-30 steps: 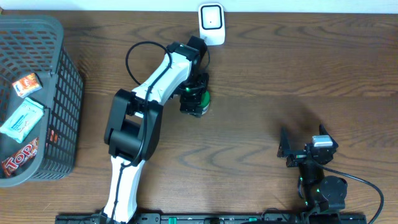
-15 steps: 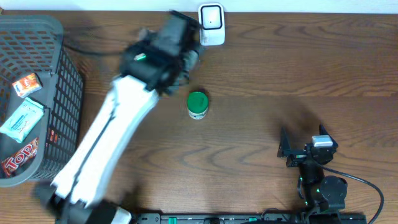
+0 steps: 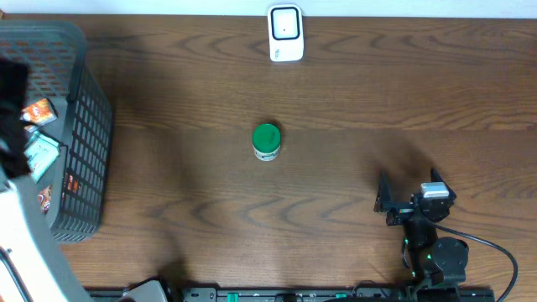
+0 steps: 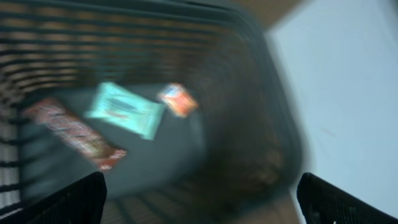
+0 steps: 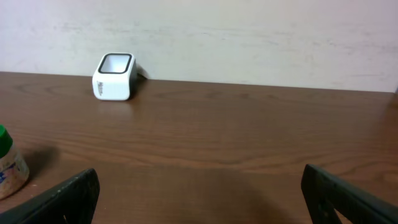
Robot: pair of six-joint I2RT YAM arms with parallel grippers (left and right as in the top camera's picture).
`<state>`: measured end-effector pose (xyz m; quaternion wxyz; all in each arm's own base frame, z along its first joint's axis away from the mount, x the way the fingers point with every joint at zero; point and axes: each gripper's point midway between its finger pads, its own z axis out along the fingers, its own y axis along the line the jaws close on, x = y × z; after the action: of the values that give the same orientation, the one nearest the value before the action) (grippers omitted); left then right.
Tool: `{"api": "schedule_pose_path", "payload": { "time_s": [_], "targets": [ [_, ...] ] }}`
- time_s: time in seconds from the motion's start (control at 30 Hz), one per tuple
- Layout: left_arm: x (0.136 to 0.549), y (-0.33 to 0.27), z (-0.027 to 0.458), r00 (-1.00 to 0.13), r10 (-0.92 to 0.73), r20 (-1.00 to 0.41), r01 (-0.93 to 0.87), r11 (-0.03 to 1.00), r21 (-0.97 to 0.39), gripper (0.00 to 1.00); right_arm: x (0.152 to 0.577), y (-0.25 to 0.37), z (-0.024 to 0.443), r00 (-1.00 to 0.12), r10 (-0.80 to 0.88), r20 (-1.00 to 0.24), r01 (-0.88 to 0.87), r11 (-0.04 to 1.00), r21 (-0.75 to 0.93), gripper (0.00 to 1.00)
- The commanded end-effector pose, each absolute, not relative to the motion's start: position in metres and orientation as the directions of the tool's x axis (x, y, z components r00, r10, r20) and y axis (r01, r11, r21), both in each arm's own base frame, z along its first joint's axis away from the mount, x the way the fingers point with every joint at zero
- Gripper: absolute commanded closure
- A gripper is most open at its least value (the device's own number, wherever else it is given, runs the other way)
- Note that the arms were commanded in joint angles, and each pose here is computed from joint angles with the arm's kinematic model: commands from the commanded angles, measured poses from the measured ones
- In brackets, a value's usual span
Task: Scan the item barcode
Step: 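Return the left gripper to the basket and grasp the teal tissue pack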
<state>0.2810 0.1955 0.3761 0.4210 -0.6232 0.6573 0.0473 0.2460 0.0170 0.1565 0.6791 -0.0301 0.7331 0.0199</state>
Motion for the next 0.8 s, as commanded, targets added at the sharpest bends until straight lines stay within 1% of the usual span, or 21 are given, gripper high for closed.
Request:
{"api": "schedule_pose_path", "payload": {
  "time_s": [0.0,0.13,0.27,0.4,0.63,0.77],
  "targets": [
    [0.281,0.223,0.34,0.113,-0.834,-0.54,-0.896,0.148,-0.418,0.02,0.246,0.014,0.155,-0.08,-0.021,-0.997,-0.058,0.998,-0.016,0.01],
    [0.276,0.254,0.287,0.107,-0.863,-0.494,-0.95,0.058,-0.307,0.02,0.246,0.014,0.155,-0.08,-0.021,-0.997,-0.059,0.998,-0.016,0.01],
    [0.283,0.27,0.233,0.098,-0.883,-0.46,-0.968,0.023,-0.251,0.02,0.246,0.014,0.155,-0.08,-0.021,-0.997,-0.059,0.998,-0.016,0.01],
    [0.288,0.278,0.194,0.099,-0.886,-0.453,-0.97,0.014,-0.241,0.02,0.246,0.014,0.155,-0.08,-0.021,-0.997,-0.059,0.998,-0.016,0.01],
    [0.299,0.292,0.152,0.019,-0.866,-0.5,-0.968,0.109,-0.225,0.02,0.246,0.014,0.155,-0.08,-0.021,-0.997,-0.059,0.998,-0.016,0.01],
    [0.289,0.302,0.13,0.041,-0.872,-0.489,-0.974,0.073,-0.212,0.02,0.246,0.014,0.155,-0.08,-0.021,-0.997,-0.059,0.998,-0.016,0.01]
  ]
}}
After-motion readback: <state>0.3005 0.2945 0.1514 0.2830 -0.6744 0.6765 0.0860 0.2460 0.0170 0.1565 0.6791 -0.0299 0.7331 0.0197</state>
